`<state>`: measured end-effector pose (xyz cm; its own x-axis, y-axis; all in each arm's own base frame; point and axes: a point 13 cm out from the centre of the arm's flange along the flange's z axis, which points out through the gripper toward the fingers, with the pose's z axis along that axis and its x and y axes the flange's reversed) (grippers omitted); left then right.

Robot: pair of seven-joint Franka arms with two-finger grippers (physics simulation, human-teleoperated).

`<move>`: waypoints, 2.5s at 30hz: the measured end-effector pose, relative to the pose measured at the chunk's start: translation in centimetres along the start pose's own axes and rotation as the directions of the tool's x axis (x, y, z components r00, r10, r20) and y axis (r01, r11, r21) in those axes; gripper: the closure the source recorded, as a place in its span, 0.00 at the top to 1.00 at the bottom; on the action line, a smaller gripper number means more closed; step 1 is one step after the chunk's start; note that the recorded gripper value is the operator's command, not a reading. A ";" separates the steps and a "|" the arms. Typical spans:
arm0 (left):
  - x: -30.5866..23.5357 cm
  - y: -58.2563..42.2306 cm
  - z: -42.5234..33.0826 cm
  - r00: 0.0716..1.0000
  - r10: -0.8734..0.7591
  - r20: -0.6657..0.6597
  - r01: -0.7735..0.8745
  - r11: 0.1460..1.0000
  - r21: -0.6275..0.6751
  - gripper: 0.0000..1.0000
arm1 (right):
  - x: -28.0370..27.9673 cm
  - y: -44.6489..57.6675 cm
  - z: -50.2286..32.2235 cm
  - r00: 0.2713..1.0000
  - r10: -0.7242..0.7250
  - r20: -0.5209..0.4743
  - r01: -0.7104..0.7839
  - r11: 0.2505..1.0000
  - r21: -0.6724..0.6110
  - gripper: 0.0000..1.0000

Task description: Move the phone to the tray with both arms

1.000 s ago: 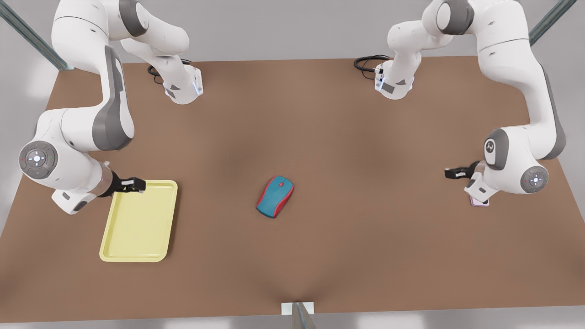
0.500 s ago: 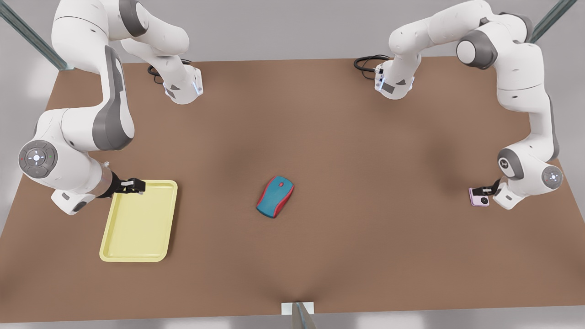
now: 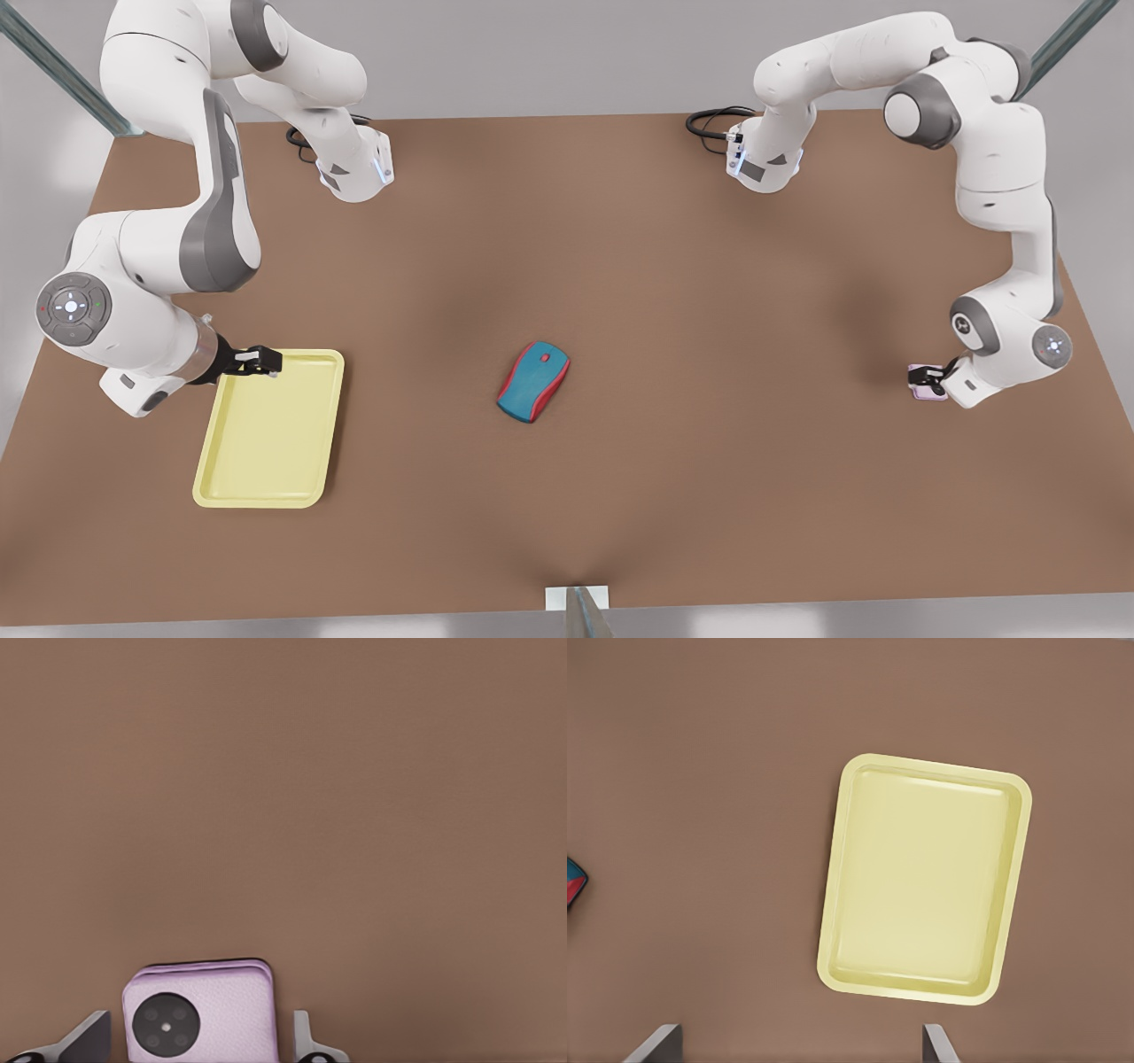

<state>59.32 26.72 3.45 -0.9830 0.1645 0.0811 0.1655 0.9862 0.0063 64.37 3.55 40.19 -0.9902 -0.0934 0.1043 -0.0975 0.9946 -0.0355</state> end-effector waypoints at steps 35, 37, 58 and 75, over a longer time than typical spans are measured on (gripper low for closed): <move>-0.2 -0.3 0.8 1.000 0.016 -0.003 -0.016 1.000 -0.002 0.83 | 0.0 0.1 -0.1 1.000 0.000 0.001 0.000 1.000 -0.005 1.00; -0.2 -0.4 0.9 1.000 0.014 -0.004 -0.014 1.000 -0.002 0.83 | 0.0 0.1 -0.1 1.000 0.000 0.001 0.000 1.000 -0.005 1.00; -9.6 -32.2 -9.8 0.954 0.299 -0.017 -0.300 0.953 -0.039 0.81 | 0.0 0.1 -0.1 1.000 0.000 0.002 0.000 1.000 -0.005 1.00; -0.7 -77.8 -13.2 0.989 -0.049 -0.141 0.047 0.999 -0.016 0.81 | 0.0 0.1 -0.1 1.000 -0.001 0.002 0.001 1.000 -0.006 1.00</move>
<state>48.19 -50.36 16.09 -0.9689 0.1115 0.2208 0.1203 0.9924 0.0266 64.36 3.70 40.28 -0.9903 -0.0940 0.1026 -0.0975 0.9948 -0.0297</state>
